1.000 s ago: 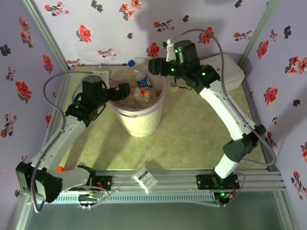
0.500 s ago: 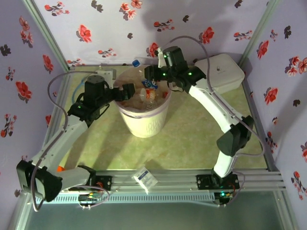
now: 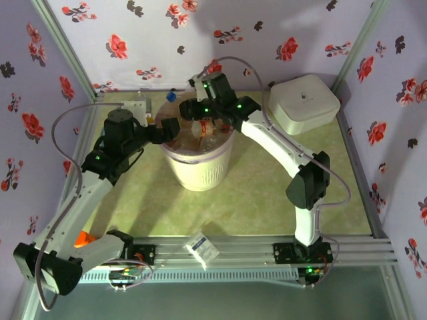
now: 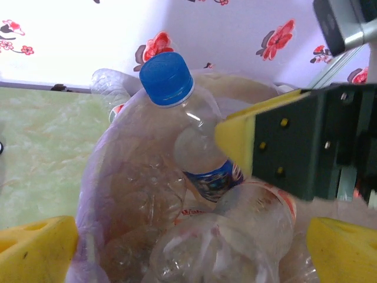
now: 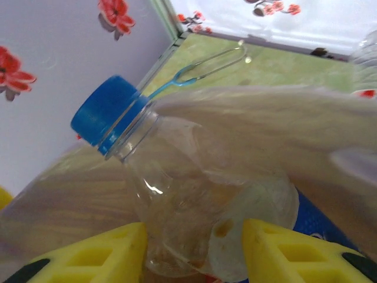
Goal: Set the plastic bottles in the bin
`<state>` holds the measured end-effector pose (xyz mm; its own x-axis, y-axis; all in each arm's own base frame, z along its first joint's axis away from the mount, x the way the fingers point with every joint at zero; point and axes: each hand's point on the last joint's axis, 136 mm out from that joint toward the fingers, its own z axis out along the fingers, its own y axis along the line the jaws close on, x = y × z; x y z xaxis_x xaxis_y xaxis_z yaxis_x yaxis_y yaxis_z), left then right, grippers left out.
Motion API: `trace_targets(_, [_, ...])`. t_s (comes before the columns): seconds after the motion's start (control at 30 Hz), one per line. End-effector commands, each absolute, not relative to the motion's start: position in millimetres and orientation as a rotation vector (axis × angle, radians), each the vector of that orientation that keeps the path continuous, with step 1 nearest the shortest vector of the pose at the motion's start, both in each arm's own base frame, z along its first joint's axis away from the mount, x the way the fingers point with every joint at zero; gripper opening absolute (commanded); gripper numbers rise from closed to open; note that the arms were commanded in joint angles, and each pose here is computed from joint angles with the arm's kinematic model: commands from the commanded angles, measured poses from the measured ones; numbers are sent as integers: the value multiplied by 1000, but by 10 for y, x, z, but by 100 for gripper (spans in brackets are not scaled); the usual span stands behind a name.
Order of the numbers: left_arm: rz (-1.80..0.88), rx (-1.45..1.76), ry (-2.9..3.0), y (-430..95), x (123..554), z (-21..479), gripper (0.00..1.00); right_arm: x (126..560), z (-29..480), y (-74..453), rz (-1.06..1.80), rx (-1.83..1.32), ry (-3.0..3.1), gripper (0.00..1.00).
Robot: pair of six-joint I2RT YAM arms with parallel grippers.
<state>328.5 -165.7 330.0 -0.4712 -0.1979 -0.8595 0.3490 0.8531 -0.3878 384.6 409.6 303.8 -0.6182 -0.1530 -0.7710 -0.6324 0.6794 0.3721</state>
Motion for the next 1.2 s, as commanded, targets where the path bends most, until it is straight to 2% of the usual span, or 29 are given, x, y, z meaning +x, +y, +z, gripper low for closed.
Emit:
trace_targets(0.0, [-670, 119, 1942, -1667, 3303, 3355, 100, 3753, 3186, 4057, 842, -637, 2113, 47])
trace_targets(0.1, [-660, 121, 1930, -1633, 3310, 3433, 100, 3753, 3565, 3905, 821, -599, 2032, 47])
trace_targets(0.23, [-653, 118, 1899, -1575, 3298, 3582, 100, 3822, 3935, 3550, 711, -519, 1978, 54])
trace_targets(0.4, [-588, 103, 1877, -1362, 3232, 3735, 100, 3948, 4081, 2864, 591, -367, 1979, 58])
trace_targets(0.5, [-428, 37, 1892, -1039, 3203, 3712, 100, 3969, 4029, 2349, 480, -277, 1990, 63])
trace_targets(0.7, [-47, -190, 1910, -250, 3145, 3392, 100, 3990, 3497, 1279, 248, -61, 2102, 78])
trace_targets(0.77, [78, -271, 1915, -30, 3125, 3189, 100, 3956, 3182, 1010, 166, -12, 2141, 95])
trace_targets(0.8, [132, -298, 1920, 52, 3119, 3066, 100, 3942, 3073, 915, 128, 0, 2145, 99])
trace_targets(0.97, [344, -426, 1881, 391, 3074, 2438, 100, 3836, 2371, 523, -76, 82, 2177, 99])
trace_targets(1.17, [348, -385, 1897, 348, 3216, 1808, 100, 3747, 1698, 157, -284, 142, 2086, 99])
